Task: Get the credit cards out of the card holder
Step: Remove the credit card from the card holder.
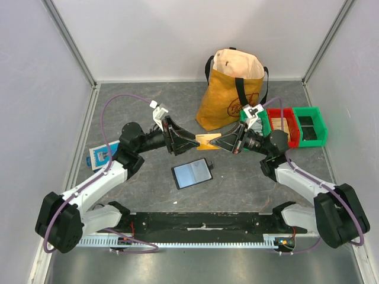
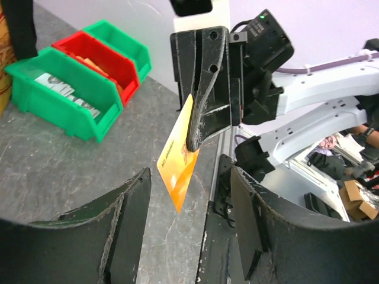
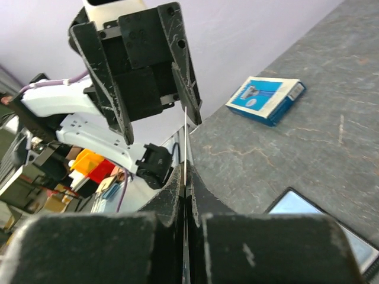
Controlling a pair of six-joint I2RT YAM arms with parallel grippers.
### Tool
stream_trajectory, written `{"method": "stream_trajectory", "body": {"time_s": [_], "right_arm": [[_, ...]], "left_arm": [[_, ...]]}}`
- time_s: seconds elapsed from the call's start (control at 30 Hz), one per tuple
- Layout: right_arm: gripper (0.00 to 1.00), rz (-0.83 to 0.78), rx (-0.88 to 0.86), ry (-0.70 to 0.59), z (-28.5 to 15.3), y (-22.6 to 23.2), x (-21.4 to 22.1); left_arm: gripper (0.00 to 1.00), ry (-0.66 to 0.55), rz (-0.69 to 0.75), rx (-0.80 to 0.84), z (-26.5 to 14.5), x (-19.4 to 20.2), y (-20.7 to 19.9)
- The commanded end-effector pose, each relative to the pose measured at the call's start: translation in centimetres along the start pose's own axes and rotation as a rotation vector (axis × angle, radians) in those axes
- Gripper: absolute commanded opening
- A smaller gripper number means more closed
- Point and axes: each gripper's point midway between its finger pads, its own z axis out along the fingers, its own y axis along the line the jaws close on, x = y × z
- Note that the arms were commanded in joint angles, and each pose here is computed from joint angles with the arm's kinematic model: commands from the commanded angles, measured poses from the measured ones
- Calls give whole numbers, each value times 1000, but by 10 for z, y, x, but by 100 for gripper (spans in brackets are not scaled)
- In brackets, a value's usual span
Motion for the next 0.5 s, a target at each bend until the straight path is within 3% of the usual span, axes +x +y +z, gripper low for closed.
{"method": "stream_trajectory", "body": {"time_s": [0.0,0.23,0.3,0.47], "right_arm": [[0,-73,-166,6,4,36,-1],[0,-82,-218,20,11,47,4],[0,-79,-216,16,11,46,4],[0,-71,-198,-6,11,43,2]], "left_arm": [[61,-27,-21,117,1,-14,-24],[53,-39,-57,85,3,-13,-17],[45,-41,-57,87,2,-13,-18],[10,-38,-79,110,-1,-9,-24]]}}
